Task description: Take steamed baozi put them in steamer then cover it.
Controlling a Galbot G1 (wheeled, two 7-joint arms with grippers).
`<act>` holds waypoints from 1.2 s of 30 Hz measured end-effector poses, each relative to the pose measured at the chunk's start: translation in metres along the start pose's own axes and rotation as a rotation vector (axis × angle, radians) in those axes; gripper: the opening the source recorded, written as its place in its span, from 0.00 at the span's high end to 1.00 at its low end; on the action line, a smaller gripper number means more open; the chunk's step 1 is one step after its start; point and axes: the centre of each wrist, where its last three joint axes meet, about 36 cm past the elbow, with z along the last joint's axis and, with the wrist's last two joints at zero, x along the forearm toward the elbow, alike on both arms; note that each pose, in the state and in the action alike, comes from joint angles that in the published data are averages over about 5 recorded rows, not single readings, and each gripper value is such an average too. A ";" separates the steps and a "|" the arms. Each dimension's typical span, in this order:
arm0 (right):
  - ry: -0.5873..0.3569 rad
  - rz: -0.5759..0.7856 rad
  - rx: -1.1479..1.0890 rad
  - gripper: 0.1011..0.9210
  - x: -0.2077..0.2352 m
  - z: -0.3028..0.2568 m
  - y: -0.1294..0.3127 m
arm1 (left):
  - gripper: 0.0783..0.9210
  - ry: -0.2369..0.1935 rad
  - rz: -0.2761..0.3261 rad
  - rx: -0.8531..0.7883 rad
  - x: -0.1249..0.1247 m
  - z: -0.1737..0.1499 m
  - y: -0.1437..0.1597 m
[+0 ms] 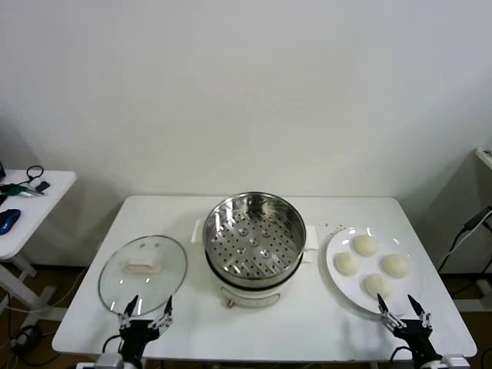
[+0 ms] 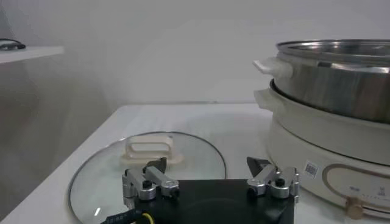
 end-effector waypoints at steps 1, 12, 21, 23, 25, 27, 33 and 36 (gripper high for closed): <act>0.000 0.001 0.005 0.12 -0.003 -0.004 -0.001 | 0.12 0.000 0.000 0.000 0.000 0.000 0.000; 0.007 -0.131 0.305 0.12 -0.112 -0.128 -0.033 | 0.12 -0.017 0.012 -0.008 -0.001 -0.009 -0.001; 0.090 -0.524 0.839 0.12 -0.200 -0.233 -0.045 | 0.12 -0.030 0.018 -0.007 -0.001 -0.014 -0.003; 0.134 -0.613 0.953 0.12 -0.215 -0.248 -0.049 | 0.12 -0.030 0.019 -0.006 0.000 -0.014 -0.004; 0.186 -0.696 1.056 0.12 -0.230 -0.263 -0.053 | 0.12 -0.031 0.021 -0.006 0.001 -0.015 -0.004; 0.246 -0.768 1.148 0.12 -0.242 -0.278 -0.056 | 0.12 -0.032 0.021 -0.006 0.002 -0.015 -0.004; 0.450 -0.913 1.346 0.12 -0.273 -0.315 -0.056 | 0.12 -0.035 0.018 -0.005 0.004 -0.015 -0.004; 0.549 -0.950 1.392 0.12 -0.284 -0.320 -0.054 | 0.12 -0.038 0.016 -0.003 0.005 -0.015 -0.004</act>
